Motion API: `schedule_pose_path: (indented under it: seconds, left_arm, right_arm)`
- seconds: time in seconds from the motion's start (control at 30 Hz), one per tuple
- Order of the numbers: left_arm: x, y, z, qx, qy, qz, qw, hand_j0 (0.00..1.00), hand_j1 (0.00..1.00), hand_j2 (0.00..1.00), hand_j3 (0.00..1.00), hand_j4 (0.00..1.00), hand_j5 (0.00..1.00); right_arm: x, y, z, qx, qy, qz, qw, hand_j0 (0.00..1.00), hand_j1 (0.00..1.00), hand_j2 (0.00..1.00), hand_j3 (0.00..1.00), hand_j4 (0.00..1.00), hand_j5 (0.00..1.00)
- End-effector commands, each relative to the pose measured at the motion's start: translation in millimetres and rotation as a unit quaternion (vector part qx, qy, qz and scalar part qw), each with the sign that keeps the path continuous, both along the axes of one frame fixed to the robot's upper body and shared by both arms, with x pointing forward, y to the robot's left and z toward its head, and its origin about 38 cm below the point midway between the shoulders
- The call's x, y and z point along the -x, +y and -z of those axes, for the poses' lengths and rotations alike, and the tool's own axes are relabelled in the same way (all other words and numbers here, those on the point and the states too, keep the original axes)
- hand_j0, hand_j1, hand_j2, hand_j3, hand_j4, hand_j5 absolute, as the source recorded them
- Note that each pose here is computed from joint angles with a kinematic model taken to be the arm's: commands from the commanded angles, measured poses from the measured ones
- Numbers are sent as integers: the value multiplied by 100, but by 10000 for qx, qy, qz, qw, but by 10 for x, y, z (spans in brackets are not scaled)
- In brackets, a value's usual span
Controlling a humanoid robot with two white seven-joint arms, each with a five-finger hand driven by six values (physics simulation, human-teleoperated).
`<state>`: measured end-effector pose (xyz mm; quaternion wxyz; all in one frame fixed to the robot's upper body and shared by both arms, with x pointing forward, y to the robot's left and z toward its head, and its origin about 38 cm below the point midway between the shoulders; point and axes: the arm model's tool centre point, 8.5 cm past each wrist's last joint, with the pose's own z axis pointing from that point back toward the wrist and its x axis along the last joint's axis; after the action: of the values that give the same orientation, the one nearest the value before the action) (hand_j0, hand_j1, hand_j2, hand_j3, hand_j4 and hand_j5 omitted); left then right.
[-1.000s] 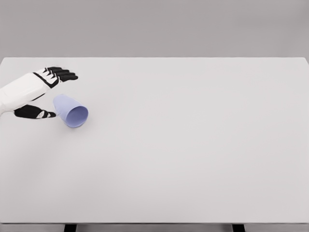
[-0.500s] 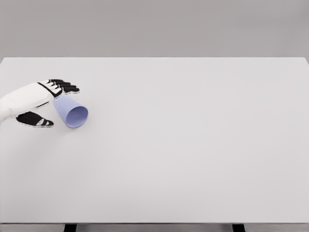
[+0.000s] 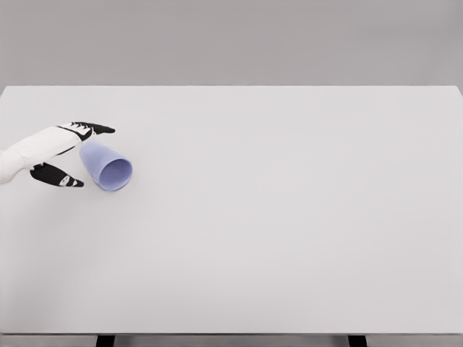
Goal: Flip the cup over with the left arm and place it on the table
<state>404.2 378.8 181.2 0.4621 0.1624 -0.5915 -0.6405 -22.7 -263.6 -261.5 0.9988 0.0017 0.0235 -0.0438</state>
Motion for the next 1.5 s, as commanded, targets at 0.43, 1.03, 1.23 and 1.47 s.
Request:
schedule_pose_path:
  seconds: [0.43,1.03,1.23,1.47]
  left_arm:
    - [-102,-3,59,-746,-29,148,9971,100,100,100,100,100,100]
    - [-145,-38,69,-1021,-136,194,9945,100,100,100,100,100,100]
    - [-175,-92,110,-1076,-138,243,9938,100,100,100,100,100,100]
    - [-189,-115,131,-1059,-137,246,9940,100,100,100,100,100,100]
  right_arm:
    - [2,0,0,-1,3,-1,10000,100,100,100,100,100,100]
    - [-3,0,0,-1,-5,-1,10000,100,100,100,100,100,100]
    - [2,0,0,-1,3,-1,10000,100,100,100,100,100,100]
    - [2,0,0,-1,3,-1,10000,100,100,100,100,100,100]
